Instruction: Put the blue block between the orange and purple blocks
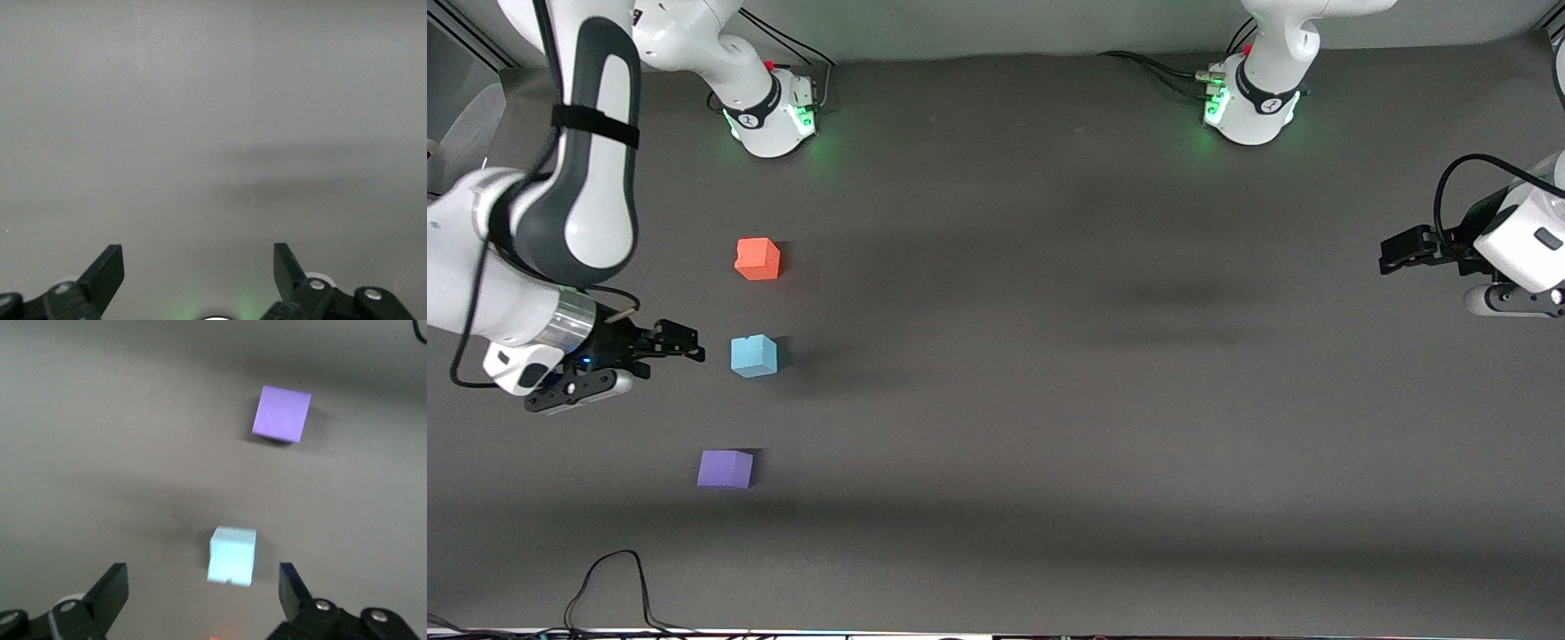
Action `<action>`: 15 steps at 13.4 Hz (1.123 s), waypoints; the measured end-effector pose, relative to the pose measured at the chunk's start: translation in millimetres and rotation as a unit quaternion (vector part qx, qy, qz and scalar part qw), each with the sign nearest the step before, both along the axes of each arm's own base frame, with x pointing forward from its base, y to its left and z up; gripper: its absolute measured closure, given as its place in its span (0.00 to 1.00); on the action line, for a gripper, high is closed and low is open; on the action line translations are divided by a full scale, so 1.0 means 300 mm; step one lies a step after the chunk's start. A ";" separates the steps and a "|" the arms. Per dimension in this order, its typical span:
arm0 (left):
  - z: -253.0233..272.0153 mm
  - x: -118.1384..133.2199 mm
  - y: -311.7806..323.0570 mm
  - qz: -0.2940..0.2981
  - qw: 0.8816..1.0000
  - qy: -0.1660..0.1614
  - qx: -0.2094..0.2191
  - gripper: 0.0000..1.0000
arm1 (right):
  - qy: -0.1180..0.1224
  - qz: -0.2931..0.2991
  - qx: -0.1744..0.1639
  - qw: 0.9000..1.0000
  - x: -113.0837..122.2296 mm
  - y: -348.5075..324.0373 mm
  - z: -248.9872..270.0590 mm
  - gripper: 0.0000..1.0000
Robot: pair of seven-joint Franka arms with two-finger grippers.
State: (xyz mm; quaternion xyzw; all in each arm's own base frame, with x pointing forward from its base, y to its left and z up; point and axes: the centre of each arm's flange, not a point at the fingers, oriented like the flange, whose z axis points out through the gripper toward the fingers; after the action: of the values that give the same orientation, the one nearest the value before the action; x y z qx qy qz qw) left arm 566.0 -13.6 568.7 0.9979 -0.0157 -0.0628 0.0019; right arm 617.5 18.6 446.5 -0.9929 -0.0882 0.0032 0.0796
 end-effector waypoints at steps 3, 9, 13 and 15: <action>0.000 0.000 0.000 0.000 1.000 0.000 0.000 0.00 | 0.027 -0.019 -0.020 0.999 0.041 0.033 0.174 0.00; 0.000 0.000 -0.002 0.000 1.000 0.000 -0.001 0.00 | 0.033 -0.033 -0.026 0.999 0.038 -0.096 0.299 0.00; 0.000 0.000 -0.002 0.000 1.000 0.000 -0.001 0.00 | 0.020 -0.044 -0.039 0.998 -0.017 -0.095 0.377 0.00; 0.000 0.000 -0.002 0.000 1.000 0.000 -0.001 0.00 | 0.015 -0.047 -0.038 0.998 -0.067 -0.078 0.393 0.00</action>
State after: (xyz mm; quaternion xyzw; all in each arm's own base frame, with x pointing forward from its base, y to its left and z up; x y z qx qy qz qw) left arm 566.0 -14.2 568.6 0.9979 -0.0160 -0.0626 0.0028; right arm 597.3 -5.0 564.3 -0.9981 -0.0403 0.0173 0.0432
